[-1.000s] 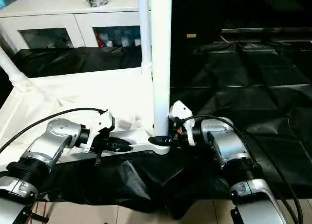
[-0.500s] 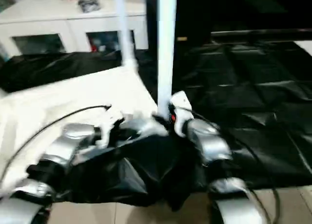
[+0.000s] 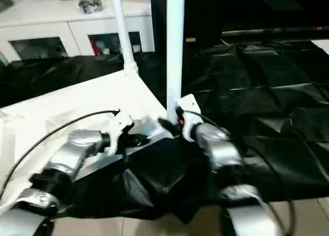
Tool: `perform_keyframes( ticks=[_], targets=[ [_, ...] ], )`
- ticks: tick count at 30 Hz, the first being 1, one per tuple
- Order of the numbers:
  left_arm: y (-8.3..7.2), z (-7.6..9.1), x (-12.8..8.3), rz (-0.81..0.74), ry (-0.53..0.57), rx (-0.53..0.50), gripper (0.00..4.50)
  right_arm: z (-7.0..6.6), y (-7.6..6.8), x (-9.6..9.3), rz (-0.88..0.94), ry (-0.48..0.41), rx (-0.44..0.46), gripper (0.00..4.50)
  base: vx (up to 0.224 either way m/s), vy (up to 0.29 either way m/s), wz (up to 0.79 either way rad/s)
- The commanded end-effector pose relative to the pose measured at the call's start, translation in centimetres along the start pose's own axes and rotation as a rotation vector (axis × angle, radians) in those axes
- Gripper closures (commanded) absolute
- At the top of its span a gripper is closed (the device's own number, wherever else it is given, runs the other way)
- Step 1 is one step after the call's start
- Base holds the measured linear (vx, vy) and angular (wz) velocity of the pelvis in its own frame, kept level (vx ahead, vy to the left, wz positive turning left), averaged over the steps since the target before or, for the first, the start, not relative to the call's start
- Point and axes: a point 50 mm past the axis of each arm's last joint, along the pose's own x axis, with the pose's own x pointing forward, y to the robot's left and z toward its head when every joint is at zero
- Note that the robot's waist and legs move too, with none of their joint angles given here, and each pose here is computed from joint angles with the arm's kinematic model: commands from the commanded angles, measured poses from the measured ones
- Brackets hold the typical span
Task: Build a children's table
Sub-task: Rotate leg to tighten
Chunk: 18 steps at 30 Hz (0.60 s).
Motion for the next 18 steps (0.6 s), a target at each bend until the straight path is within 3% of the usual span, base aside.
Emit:
perform_keyframes(
  ticks=[1, 7, 18],
  targets=[
    [-1.0, 1.4, 1.0, -0.113, -0.017, 0.082, 4.5, -2.3, 3.8, 1.3, 0.31, 0.106, 0.011, 1.17, 0.0, 0.0, 0.0],
    [-0.3, 1.1, -0.1, -0.138, 0.018, 0.091, 4.5, -2.8, 3.9, -0.6, 0.5, 0.193, -0.051, 1.17, 0.0, 0.0, 0.0],
    [0.2, 1.5, -0.3, -0.179, 0.021, 0.096, 4.5, -2.9, 4.6, -1.4, 0.605, 0.207, -0.027, 1.76, 0.0, 0.0, 0.0]
  ],
)
